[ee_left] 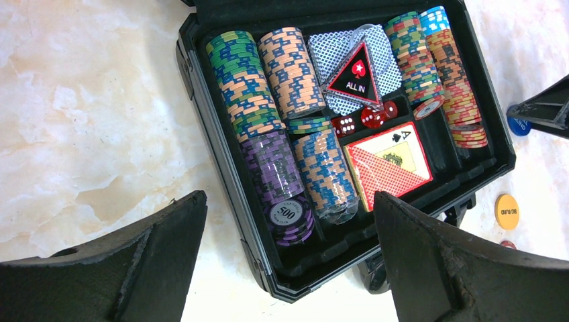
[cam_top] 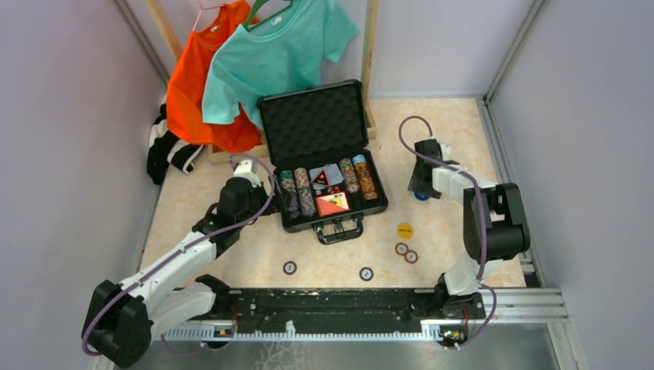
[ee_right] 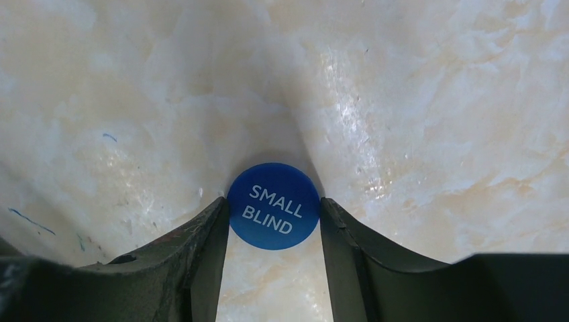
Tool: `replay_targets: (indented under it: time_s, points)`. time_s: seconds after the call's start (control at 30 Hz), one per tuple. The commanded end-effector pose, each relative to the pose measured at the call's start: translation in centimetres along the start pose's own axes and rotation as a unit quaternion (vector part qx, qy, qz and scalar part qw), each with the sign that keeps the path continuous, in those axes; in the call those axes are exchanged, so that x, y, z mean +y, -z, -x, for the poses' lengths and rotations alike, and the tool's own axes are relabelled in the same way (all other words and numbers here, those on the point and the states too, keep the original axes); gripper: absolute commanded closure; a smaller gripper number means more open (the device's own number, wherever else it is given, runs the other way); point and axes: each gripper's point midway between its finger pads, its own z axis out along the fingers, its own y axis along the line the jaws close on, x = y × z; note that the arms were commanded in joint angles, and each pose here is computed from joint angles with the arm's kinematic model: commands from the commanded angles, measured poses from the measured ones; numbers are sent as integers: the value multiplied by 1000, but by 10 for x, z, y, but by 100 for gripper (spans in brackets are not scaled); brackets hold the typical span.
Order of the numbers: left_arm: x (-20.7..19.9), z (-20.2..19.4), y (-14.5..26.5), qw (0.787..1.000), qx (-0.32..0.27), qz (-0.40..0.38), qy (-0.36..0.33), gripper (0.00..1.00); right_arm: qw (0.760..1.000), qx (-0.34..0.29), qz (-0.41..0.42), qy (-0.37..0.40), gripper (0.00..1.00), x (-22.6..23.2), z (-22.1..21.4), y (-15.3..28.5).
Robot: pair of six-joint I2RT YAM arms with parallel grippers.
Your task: Pack up texas hold em set
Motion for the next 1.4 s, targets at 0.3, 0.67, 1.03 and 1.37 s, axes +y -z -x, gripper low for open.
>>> replay_targets:
  time_s: [0.3,0.67,1.03,1.37]
  points:
    - [-2,4,1,1000,-10,-9,-1,2,998,-50,28,13,50,20,33,49]
    - [-3,3,1,1000,-8,-10,0,2,995,-79,54,30,48,44,46,78]
    - [-2,2,1,1000,-7,-9,-1,2,988,-100,101,66,48,103,49,108]
    - [-1,2,0,1000,-8,-5,-1,1,978,-90,138,127,48,180,22,113]
